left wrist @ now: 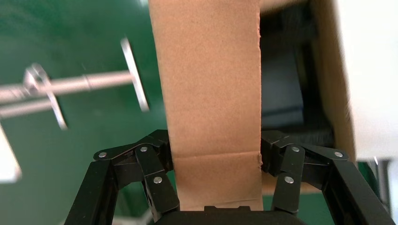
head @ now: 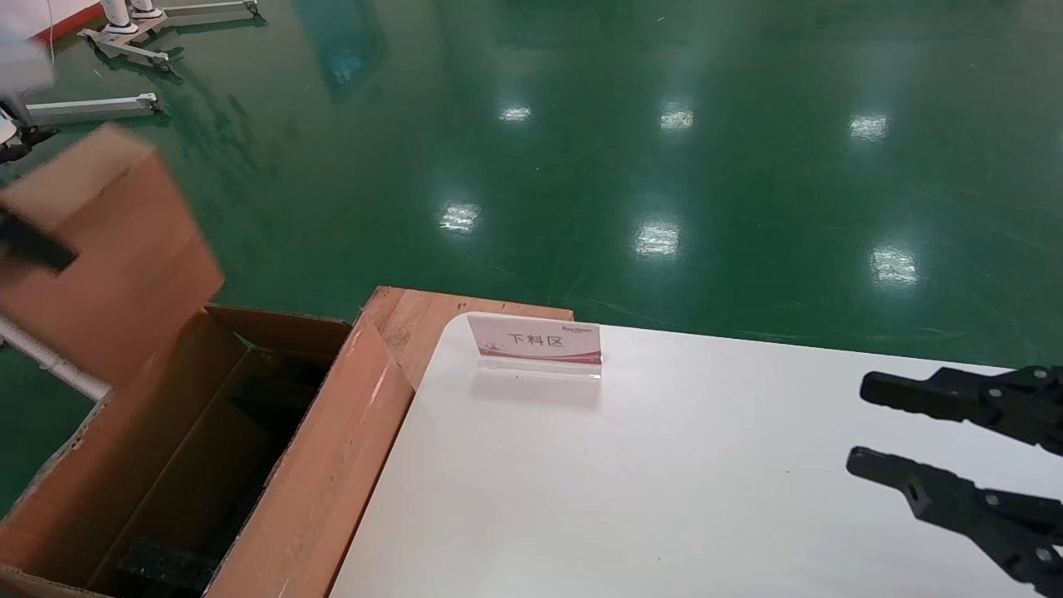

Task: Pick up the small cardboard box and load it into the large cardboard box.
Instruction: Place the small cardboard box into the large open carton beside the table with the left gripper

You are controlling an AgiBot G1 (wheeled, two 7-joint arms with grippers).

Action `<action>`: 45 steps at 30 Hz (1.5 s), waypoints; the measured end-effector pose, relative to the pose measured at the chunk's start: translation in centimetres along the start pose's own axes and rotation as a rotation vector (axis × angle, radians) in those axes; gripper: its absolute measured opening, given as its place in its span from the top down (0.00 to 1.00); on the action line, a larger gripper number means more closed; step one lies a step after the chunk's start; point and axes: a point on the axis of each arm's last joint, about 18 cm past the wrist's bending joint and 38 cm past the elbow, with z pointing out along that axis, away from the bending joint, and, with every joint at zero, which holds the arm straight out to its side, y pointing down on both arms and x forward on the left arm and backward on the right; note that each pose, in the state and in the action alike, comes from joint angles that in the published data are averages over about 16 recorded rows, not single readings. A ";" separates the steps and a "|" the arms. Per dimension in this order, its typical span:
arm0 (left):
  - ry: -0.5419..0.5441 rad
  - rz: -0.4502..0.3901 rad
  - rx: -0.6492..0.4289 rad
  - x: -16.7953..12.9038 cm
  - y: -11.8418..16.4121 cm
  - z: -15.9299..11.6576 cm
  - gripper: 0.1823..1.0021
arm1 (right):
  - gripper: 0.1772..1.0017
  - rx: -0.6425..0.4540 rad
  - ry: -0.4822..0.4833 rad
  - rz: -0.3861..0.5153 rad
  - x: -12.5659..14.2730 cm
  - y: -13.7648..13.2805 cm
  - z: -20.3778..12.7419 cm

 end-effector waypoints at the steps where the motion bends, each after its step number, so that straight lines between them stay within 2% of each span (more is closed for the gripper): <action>1: 0.004 -0.007 -0.016 -0.2 0.4 0.4 0.91 | 0.76 0.000 0.000 0.000 0.0 0.0 0.0; 11: 0.078 -0.076 -0.112 -1.1 3.7 3.6 0.92 | 0.49 0.000 0.000 0.000 0.0 0.0 0.0; 18: 0.111 -0.109 -0.143 -1.3 4.9 5.8 0.92 | 0.29 0.000 0.000 0.000 0.0 0.0 0.0; 24: 0.137 -0.136 -0.150 -1.2 5.5 7.9 0.92 | 0.16 0.000 0.000 0.000 0.0 0.0 0.0; 30: 0.161 -0.160 -0.150 -0.9 5.8 10.0 0.92 | 0.07 0.000 0.000 0.000 0.0 0.0 0.0; 36: 0.174 -0.179 -0.153 -0.6 6.1 11.8 0.92 | 0.02 0.000 0.000 0.000 0.0 0.0 0.0; 45: 0.167 -0.205 -0.163 -0.5 6.7 13.9 0.92 | 0.00 0.000 0.000 0.000 0.0 0.0 0.0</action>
